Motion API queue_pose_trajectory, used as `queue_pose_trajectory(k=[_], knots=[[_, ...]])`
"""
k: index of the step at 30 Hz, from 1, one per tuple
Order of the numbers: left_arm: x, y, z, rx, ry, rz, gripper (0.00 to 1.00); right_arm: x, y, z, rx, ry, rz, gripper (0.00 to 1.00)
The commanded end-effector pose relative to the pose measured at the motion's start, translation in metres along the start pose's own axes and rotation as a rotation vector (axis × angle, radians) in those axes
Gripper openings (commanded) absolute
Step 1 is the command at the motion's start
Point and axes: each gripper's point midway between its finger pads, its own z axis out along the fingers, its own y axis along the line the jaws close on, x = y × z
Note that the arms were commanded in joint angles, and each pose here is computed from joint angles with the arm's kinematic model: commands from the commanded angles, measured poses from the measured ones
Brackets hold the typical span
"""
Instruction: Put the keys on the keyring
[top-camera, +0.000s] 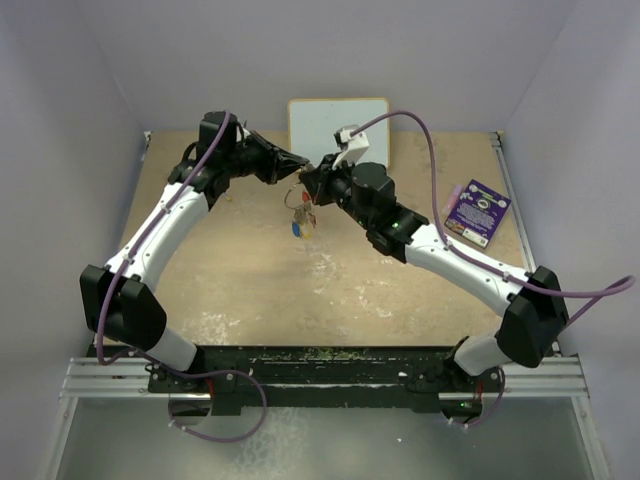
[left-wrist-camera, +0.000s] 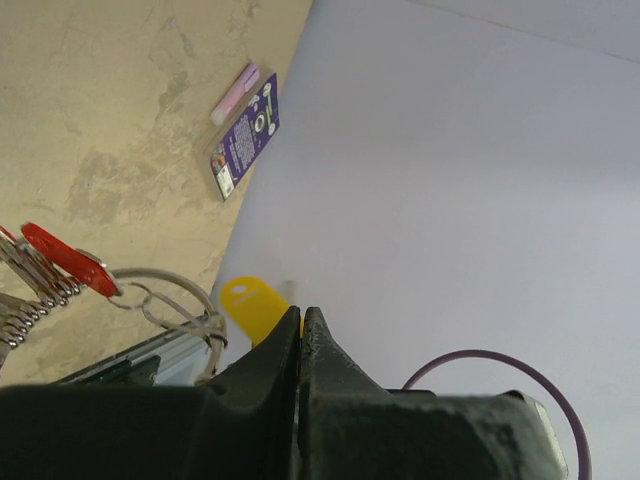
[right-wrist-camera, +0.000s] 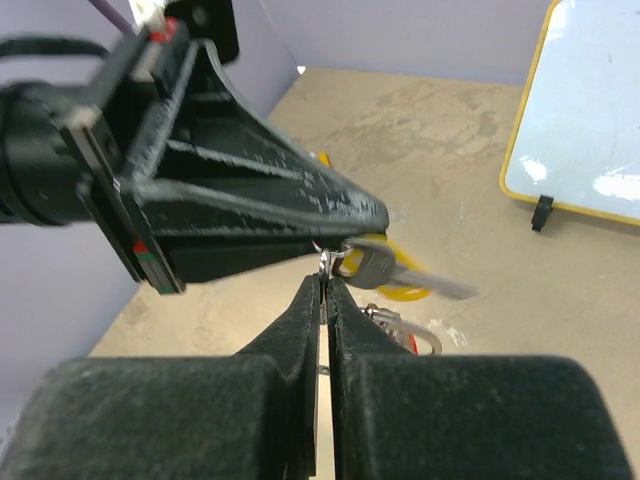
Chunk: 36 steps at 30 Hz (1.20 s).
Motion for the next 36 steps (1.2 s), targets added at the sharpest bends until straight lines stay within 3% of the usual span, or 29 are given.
queue_pose_trajectory(k=[1, 13, 15, 21, 27, 36], knots=[[0.017, -0.041, -0.016, 0.079, 0.037, -0.066, 0.02, 0.019, 0.003, 0.003, -0.019, 0.051, 0.015, 0.0], [0.016, -0.03, -0.01, 0.081, 0.04, 0.001, 0.04, 0.018, -0.001, -0.01, 0.009, 0.067, 0.023, 0.0], [0.016, -0.017, -0.007, 0.056, 0.047, 0.03, 0.11, 0.016, -0.002, -0.016, 0.019, 0.076, 0.038, 0.0], [0.009, 0.051, 0.003, -0.09, 0.078, 0.155, 0.47, 0.032, -0.014, -0.047, 0.124, 0.225, 0.11, 0.0], [-0.018, 0.098, 0.0, -0.24, 0.048, 0.323, 0.56, 0.066, -0.042, -0.072, 0.271, 0.373, 0.142, 0.0], [-0.07, 0.103, -0.011, -0.317, -0.127, 0.506, 0.59, 0.106, -0.089, -0.089, 0.482, 0.537, 0.109, 0.0]])
